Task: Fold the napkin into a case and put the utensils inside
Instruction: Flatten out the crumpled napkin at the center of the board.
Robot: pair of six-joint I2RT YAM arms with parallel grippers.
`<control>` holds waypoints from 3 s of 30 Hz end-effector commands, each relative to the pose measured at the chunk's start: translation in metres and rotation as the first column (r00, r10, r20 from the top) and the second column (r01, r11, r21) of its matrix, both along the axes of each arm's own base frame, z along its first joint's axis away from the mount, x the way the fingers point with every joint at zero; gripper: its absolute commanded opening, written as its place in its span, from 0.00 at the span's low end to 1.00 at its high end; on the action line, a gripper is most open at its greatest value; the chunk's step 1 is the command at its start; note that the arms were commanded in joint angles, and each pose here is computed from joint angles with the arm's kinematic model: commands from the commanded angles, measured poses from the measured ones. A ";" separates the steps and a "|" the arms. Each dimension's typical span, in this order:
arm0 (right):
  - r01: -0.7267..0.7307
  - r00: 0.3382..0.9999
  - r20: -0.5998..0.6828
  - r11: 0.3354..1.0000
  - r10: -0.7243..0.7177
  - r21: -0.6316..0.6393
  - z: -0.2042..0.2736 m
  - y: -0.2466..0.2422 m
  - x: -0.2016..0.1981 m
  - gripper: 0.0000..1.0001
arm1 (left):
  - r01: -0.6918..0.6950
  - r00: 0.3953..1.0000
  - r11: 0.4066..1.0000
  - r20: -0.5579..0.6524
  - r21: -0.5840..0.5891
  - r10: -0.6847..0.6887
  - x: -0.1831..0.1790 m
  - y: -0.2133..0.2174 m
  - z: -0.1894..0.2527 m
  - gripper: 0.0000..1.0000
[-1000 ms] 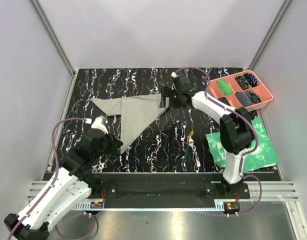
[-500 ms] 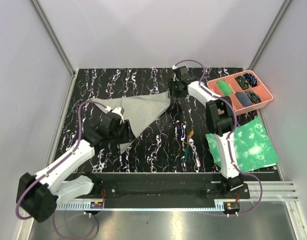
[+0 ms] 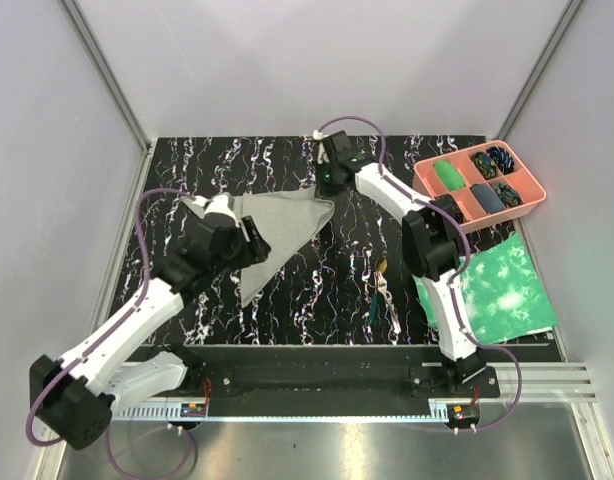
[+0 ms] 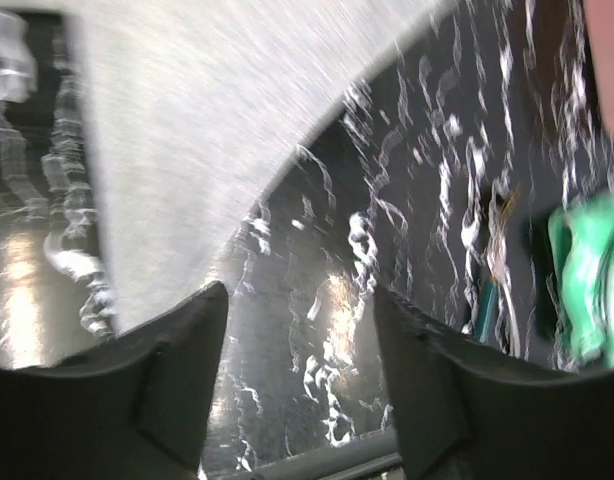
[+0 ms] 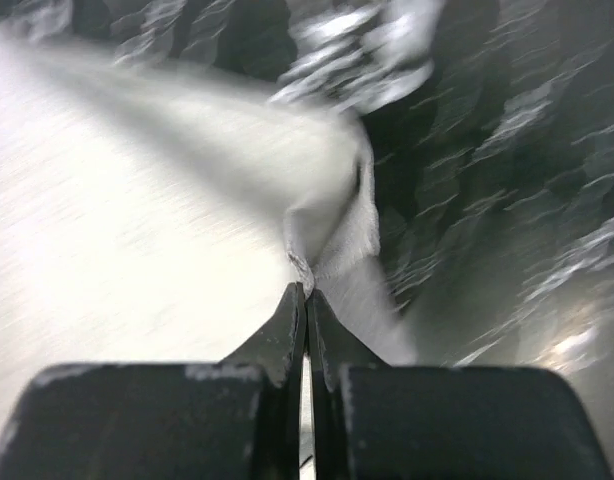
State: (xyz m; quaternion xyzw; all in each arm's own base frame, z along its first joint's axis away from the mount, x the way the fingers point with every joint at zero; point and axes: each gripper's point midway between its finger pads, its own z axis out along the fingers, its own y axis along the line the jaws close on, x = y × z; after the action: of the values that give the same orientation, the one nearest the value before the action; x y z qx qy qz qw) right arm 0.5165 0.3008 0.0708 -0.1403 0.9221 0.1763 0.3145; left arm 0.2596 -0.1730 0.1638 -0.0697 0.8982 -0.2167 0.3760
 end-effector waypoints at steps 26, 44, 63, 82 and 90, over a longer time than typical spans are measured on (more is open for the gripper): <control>-0.328 0.916 -0.128 0.894 0.380 0.305 0.042 0.111 -0.262 0.64 | -0.339 0.913 0.941 -0.239 0.013 0.332 -0.030 0.068 -0.083 0.54; -0.487 0.872 -0.043 0.873 0.488 0.030 0.006 0.216 -0.330 0.48 | -0.780 0.561 0.602 0.237 -0.170 0.793 -0.101 0.212 0.080 0.46; -0.492 0.866 -0.024 0.841 0.500 -0.225 -0.039 0.229 -0.337 0.41 | -0.753 0.592 0.638 0.261 -0.160 0.763 -0.109 0.213 0.084 0.48; -0.238 0.956 0.158 0.968 0.247 -0.076 0.097 0.153 -0.255 0.00 | -0.456 0.890 0.890 0.030 0.030 0.455 -0.061 0.127 0.003 0.65; -0.075 0.989 0.126 0.997 0.075 0.001 0.093 0.054 -0.217 0.00 | -0.158 0.933 0.986 -0.318 0.050 0.166 -0.069 0.042 -0.102 0.51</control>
State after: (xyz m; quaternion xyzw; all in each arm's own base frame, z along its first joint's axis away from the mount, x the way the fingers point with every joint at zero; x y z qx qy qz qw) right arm 0.3022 0.3708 0.1691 -0.2066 0.8923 0.1596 0.3682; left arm 0.1905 -0.0861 0.0770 -0.2272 0.9313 -0.1020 0.2657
